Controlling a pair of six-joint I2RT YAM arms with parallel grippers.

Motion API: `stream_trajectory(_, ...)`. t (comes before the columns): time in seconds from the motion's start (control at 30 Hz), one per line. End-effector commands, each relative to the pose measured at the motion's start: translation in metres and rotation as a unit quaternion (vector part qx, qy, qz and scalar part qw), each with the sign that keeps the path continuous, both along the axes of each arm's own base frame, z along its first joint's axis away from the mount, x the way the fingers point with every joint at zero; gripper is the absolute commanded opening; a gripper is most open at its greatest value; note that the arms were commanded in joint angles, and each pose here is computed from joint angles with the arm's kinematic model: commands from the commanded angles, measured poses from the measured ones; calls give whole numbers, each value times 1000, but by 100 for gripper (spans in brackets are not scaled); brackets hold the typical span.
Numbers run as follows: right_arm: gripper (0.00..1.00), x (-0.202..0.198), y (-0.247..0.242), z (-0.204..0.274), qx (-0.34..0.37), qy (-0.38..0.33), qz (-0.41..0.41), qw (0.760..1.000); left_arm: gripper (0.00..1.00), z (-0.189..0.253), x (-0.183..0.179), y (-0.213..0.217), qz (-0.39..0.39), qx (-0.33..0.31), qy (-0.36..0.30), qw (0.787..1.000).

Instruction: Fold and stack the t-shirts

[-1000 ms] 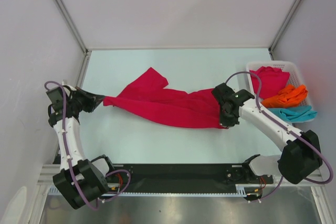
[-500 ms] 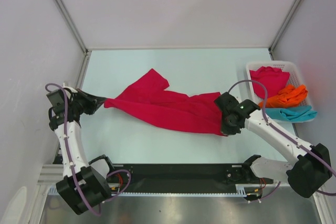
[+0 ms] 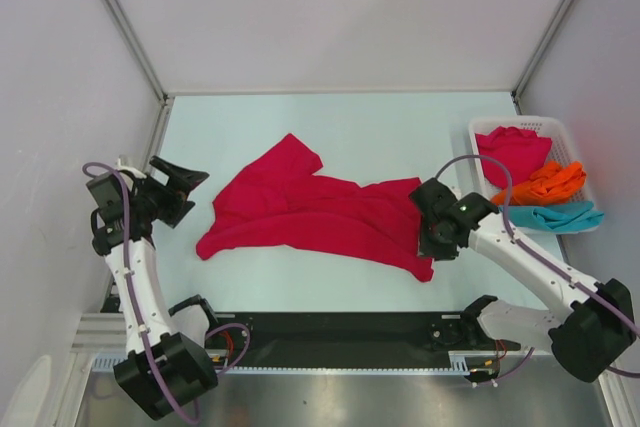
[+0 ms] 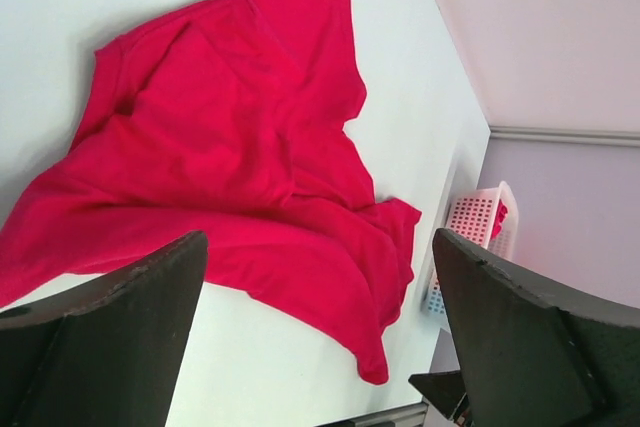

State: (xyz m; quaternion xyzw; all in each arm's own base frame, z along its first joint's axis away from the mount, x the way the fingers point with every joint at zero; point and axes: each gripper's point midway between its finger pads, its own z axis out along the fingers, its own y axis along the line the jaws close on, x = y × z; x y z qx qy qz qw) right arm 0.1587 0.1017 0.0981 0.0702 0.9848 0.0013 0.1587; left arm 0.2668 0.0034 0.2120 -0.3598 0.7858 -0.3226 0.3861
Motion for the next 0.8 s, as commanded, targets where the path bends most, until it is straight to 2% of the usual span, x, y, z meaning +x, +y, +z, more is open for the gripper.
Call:
stream_trajectory(0.0, 43, 32, 16, 14, 7, -44, 11, 999, 99, 28, 11, 7, 6, 25, -37, 999)
stream_trajectory(0.1, 46, 59, 26, 20, 4, -75, 21, 997, 100, 32, 20, 11, 8, 23, -45, 999)
stream_trajectory(0.17, 46, 74, 29, 14, -12, -69, 30, 997, 99, 37, 26, 13, 4, 21, -54, 998)
stream_trajectory(0.3, 46, 120, 43, 19, 9, -94, 40, 995, 100, 49, 36, 6, -26, 11, -74, 997)
stream_trajectory(0.4, 46, 157, 41, 18, 32, -100, 32, 994, 100, 54, 35, -9, -58, 11, -85, 995)
stream_trajectory(0.53, 46, 196, 35, 16, 29, -101, 26, 994, 99, 57, 26, -21, -69, 17, -101, 992)
stream_trajectory(0.77, 46, 226, 35, -18, 11, -65, 29, 997, 99, 49, 19, -27, -79, 15, -98, 992)
